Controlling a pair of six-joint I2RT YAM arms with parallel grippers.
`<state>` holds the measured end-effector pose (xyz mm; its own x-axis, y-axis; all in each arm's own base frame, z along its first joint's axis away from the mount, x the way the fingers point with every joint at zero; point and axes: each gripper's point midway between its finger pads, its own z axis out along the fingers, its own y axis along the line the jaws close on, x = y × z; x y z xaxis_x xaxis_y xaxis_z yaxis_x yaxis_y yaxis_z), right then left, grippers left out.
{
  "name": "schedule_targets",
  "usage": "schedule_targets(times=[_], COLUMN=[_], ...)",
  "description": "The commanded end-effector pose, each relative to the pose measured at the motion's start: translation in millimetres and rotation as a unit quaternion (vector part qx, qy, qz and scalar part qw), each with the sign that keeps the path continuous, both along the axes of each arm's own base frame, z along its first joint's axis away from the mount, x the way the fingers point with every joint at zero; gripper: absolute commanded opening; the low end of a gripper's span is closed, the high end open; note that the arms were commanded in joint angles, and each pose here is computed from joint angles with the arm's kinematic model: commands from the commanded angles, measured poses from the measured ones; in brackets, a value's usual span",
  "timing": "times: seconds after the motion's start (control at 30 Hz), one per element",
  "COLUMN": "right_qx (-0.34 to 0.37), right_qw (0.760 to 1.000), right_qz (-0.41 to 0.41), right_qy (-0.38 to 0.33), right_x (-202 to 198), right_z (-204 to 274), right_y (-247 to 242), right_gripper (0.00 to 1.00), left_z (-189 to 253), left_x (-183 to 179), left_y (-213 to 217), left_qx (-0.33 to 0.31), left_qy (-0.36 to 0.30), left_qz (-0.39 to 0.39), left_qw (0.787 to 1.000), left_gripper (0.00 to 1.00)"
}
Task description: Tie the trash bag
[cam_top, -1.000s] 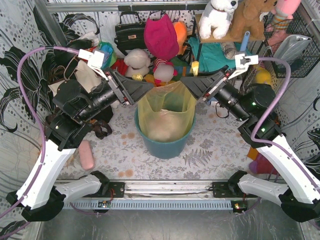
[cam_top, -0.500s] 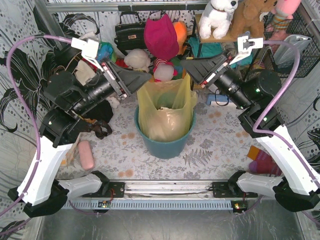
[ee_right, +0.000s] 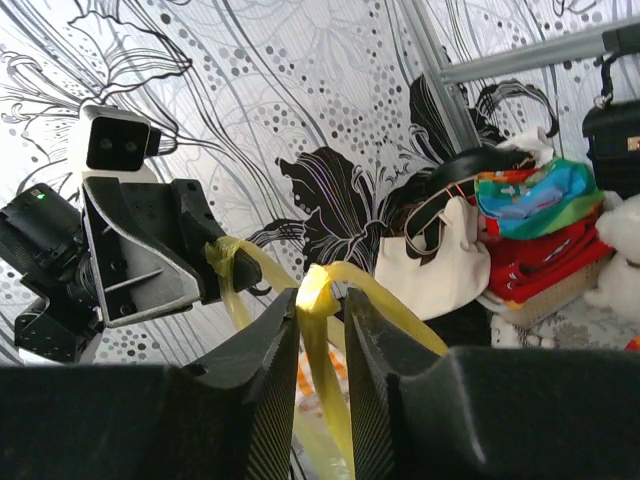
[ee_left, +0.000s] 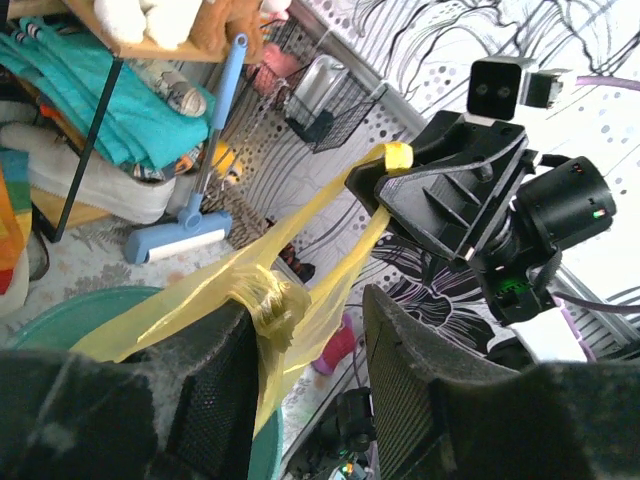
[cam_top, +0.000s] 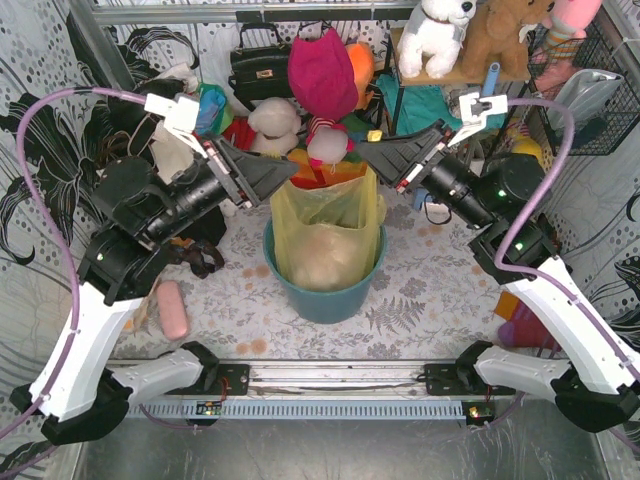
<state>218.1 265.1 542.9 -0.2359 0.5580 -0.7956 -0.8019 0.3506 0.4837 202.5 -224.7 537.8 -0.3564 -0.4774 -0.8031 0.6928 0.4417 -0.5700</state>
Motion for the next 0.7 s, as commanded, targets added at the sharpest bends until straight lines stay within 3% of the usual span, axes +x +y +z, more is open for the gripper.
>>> schedule_targets(times=[0.0,0.27,0.53,0.67], right_qx=[0.032,0.049,0.014,-0.013], right_qw=[0.999,0.995,0.999,0.999], right_qz=[0.005,-0.004,-0.039,-0.041], right_qy=[-0.016,-0.082,-0.023,-0.002], right_x=[-3,-14,5,3], right_z=[21,84,38,15], right_y=[-2,-12,-13,-15], right_gripper=[0.25,0.25,0.21,0.28], left_z=[10,71,14,1], left_x=[7,-10,4,-6], left_y=[1,21,18,18], left_qx=[-0.008,-0.013,0.002,0.009], left_qy=[-0.011,-0.076,0.0,0.01], left_qz=[0.012,0.035,0.049,0.031], left_qw=[1.0,0.996,0.999,0.999], left_gripper=[0.5,0.5,0.5,0.53])
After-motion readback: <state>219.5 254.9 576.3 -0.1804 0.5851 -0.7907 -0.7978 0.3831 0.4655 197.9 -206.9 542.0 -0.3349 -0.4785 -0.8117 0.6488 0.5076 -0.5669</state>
